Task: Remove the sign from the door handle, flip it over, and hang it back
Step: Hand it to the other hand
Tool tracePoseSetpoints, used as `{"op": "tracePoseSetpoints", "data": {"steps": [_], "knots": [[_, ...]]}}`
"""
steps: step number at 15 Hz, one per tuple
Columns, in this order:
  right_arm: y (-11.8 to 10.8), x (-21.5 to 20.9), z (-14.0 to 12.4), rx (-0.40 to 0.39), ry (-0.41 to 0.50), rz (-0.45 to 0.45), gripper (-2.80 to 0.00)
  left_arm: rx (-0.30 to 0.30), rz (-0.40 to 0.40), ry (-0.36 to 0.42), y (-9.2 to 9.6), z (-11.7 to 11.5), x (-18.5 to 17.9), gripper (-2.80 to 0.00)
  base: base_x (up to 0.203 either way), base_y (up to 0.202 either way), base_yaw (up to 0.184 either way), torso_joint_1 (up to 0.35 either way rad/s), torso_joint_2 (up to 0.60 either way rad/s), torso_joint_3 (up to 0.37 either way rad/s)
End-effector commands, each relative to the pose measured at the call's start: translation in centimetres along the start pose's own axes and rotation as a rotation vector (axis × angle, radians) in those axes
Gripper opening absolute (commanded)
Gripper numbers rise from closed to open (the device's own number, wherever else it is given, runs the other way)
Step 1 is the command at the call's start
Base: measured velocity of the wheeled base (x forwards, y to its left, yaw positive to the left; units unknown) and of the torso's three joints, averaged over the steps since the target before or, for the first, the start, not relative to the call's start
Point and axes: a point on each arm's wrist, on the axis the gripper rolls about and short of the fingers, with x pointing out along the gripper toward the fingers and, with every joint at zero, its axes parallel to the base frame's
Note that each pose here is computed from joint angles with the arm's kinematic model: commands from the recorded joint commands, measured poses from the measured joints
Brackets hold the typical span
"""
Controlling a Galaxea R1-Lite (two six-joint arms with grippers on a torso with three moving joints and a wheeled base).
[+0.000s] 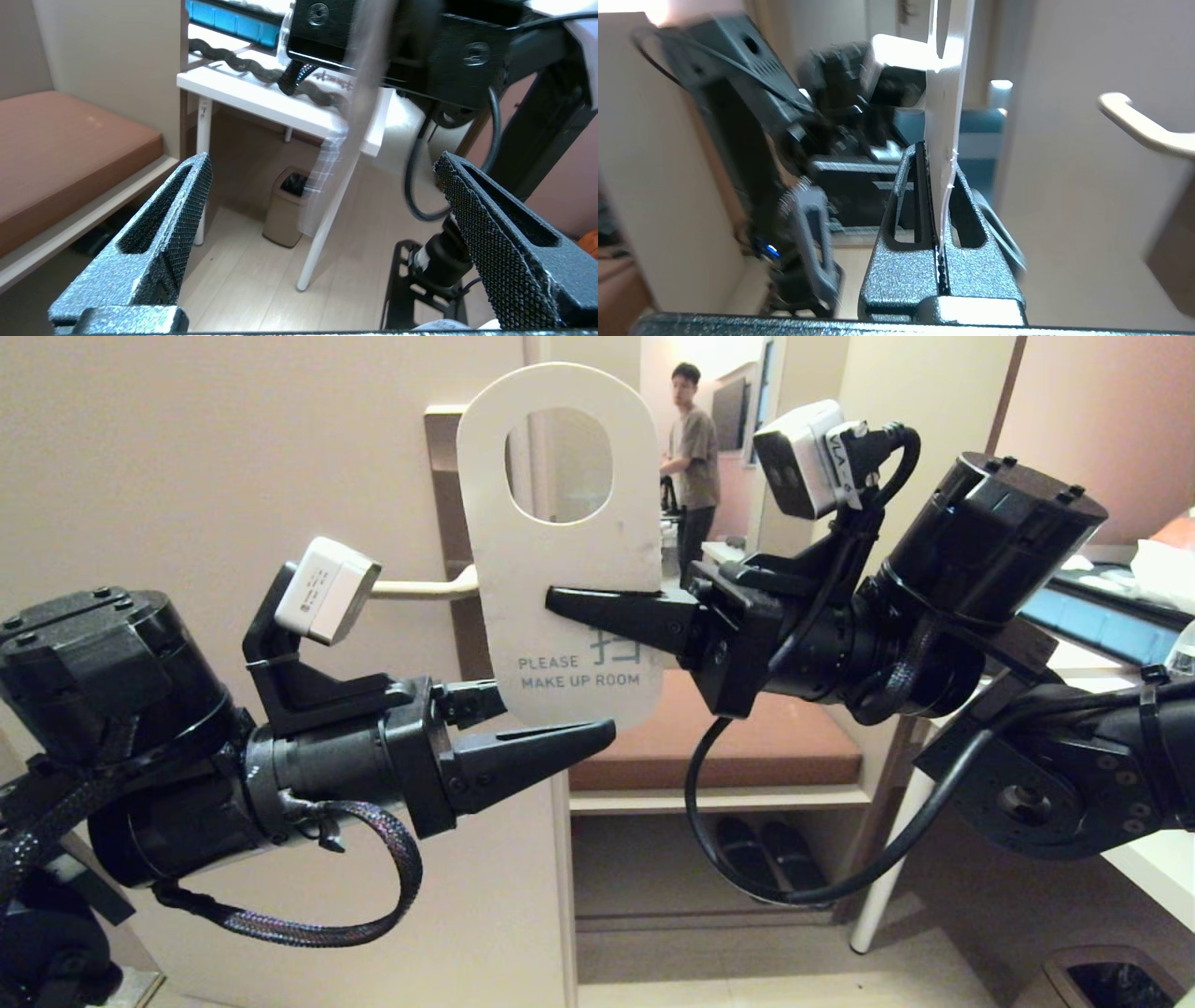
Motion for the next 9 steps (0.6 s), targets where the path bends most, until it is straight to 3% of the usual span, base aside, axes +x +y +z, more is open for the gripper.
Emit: {"op": "tracePoseSetpoints", "data": {"steps": [1, 9], "knots": [[0.2, 0.6, 0.3, -0.013, -0.023, 0.029, -2.8, -0.01, -0.021, -0.018, -0.2, 0.1, 0.2, 0.0, 0.0, 0.0, 0.0, 0.0, 0.0, 0.0], [1.4, 1.6, -0.6, 0.044, -0.016, 0.052, -2.8, -0.003, -0.03, -0.04, -0.2, 0.3, 0.3, 0.0, 0.0, 0.0, 0.0, 0.0, 0.0, 0.0]]}}
